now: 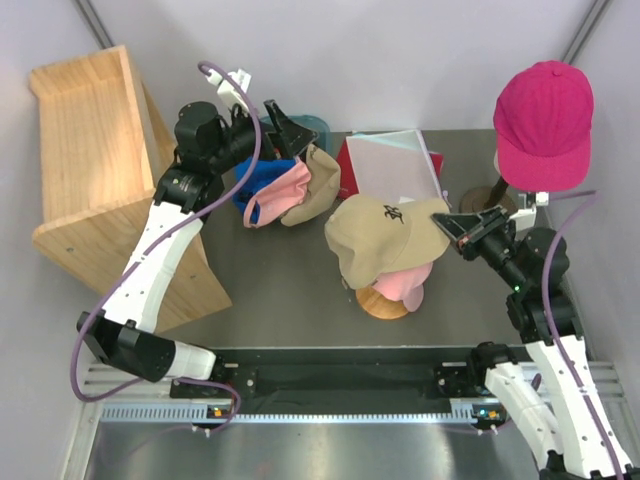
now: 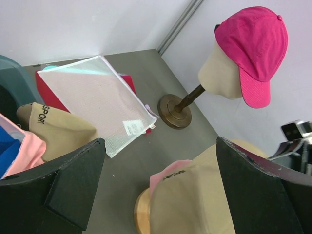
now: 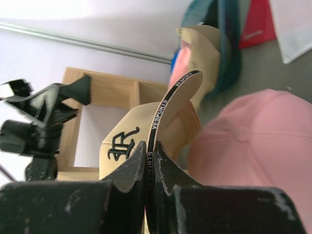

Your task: Stack the hats

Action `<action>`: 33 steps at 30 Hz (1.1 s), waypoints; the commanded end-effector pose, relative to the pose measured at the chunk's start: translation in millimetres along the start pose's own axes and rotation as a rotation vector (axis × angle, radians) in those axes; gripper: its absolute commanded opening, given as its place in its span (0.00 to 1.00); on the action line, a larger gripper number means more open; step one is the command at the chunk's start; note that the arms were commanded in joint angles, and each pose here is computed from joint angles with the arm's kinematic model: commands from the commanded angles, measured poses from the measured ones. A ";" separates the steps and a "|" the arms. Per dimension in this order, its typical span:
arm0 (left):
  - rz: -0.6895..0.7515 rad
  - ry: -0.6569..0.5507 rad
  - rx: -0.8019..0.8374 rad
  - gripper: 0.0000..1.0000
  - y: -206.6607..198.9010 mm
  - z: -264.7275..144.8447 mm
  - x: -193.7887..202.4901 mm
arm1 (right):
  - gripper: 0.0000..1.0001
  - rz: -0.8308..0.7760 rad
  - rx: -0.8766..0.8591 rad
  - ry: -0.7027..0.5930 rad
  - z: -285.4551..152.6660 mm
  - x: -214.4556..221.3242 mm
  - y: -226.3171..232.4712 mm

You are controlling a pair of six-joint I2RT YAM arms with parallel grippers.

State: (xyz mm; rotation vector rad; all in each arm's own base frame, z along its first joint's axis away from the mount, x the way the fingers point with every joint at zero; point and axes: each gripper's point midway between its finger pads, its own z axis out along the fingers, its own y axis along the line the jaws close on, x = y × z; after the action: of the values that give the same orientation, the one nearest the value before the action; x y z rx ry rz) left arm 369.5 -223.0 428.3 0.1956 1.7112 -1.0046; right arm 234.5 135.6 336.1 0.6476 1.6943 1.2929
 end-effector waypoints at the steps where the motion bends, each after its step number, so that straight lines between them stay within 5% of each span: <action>1: 0.036 -0.051 0.075 0.99 -18.6 -4.6 -18.0 | 0.00 0.035 -0.056 -0.062 -4.6 -3.8 1.8; 33: 0.008 0.086 0.068 0.99 7.2 18.5 31.8 | 0.00 0.109 0.184 -0.292 -56.2 -5.3 -93.7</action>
State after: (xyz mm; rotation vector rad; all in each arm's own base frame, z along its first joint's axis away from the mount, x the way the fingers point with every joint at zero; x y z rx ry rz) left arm 373.7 -238.0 393.1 0.2597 1.7890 -1.0548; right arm 206.5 87.7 258.4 0.9612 1.5646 1.1488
